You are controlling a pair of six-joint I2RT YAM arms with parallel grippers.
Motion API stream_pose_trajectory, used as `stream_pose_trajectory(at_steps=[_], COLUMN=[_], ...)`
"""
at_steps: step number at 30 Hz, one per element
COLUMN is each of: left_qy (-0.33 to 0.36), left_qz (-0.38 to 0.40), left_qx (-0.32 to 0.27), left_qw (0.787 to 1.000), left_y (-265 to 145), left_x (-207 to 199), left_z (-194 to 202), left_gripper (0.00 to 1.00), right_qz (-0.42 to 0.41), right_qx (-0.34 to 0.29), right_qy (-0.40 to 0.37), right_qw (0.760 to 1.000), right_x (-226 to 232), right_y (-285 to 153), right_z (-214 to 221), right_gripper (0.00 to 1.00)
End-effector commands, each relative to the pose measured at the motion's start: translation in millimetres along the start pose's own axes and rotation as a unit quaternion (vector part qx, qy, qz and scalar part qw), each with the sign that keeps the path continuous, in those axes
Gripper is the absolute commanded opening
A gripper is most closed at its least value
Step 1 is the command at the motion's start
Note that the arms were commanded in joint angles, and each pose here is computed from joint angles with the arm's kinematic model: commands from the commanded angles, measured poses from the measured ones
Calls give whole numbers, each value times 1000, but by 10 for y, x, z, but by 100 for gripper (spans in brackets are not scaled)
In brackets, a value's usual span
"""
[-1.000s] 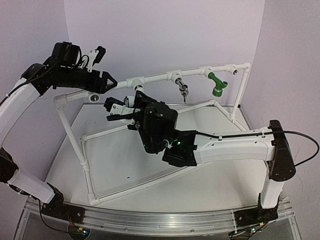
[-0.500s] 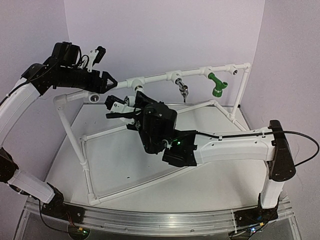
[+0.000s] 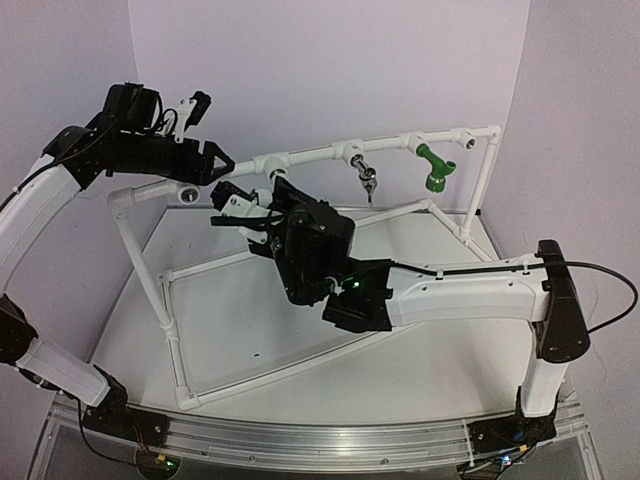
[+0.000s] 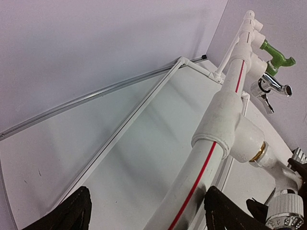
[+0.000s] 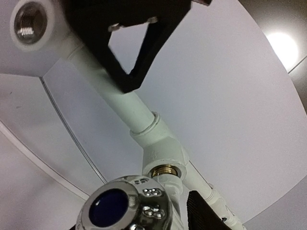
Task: Install the water faucets
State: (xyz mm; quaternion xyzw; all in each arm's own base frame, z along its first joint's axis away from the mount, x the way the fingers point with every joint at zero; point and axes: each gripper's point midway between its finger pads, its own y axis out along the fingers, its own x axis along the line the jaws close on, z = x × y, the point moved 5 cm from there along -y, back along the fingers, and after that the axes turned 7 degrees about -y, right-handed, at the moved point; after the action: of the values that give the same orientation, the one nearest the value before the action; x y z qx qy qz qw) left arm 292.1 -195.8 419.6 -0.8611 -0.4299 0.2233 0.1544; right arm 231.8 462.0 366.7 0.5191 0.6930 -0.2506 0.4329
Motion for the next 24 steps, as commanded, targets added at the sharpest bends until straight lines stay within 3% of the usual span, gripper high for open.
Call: stream_pose_trajectory(at_steps=[1, 6, 10, 14, 24], left_qy=[-5, -4, -3, -3, -4], left_qz=[-3, -3, -2, -3, -7], left_qx=[8, 10, 12, 13, 12], left_qw=[1000, 1000, 1000, 1000, 1000], left_y=[25, 47, 74, 92, 77], left_x=[27, 43, 50, 62, 82], left_z=[-12, -28, -42, -47, -82], left_gripper=[81, 80, 80, 81, 86], right_qz=[51, 14, -34, -84, -89], right_qx=[-59, -102, -129, -142, -138], right_qy=[267, 201, 146, 112, 98], right_qw=[961, 974, 980, 980, 981], right_x=[-252, -148, 8, 159, 70], right_y=[-45, -158, -243, -316, -414], right_z=[-57, -24, 4, 48, 152], right_gripper=[62, 80, 88, 93, 98])
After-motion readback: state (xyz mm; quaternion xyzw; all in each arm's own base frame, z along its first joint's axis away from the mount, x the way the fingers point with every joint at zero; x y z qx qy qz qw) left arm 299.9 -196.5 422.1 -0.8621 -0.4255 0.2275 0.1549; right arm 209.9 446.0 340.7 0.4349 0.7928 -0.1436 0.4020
